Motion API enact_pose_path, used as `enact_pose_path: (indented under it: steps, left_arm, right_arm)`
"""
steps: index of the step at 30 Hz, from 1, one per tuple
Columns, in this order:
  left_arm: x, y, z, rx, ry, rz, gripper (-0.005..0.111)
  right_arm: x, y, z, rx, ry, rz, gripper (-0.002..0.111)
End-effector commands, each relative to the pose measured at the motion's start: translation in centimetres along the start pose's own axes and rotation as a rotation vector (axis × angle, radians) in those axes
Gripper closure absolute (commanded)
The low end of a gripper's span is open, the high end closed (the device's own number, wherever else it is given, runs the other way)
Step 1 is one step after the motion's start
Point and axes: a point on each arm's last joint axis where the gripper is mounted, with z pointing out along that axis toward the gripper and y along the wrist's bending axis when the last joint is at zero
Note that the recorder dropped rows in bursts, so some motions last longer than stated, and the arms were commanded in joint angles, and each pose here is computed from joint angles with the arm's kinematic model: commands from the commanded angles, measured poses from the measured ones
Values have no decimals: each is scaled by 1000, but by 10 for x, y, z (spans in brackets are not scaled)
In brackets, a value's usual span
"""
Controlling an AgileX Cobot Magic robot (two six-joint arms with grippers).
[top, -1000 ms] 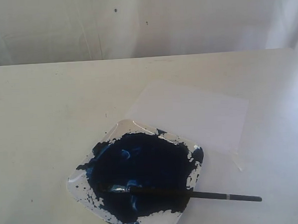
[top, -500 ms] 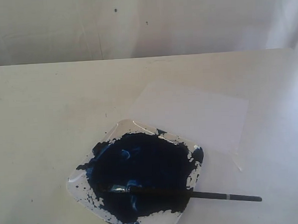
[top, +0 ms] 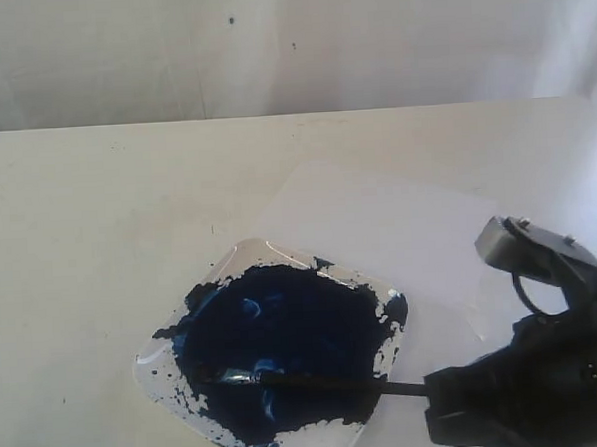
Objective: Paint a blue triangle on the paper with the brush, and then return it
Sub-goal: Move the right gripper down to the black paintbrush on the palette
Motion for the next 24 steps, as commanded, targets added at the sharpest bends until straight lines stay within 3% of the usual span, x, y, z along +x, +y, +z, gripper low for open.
enact_pose_path:
  steps: [1, 8, 19, 21, 23, 24]
  left_arm:
    - [1, 0, 1, 8, 4, -4, 107]
    - [1, 0, 1, 8, 4, -4, 107]
    - [1, 0, 1, 8, 4, -4, 107]
    - [1, 0, 1, 8, 4, -4, 107]
    - [1, 0, 1, 8, 4, -4, 107]
    - [1, 0, 1, 8, 4, -4, 107]
  right_arm:
    - [4, 15, 16, 51, 64, 1, 108]
    - [9, 14, 56, 174, 169, 129, 108]
    - [-24, 15, 59, 91, -212, 476, 108]
    - [-30, 9, 56, 99, -256, 550, 104]
    - [-33, 1, 54, 127, -267, 605, 92]
    - [-34, -3, 53, 145, -265, 623, 80]
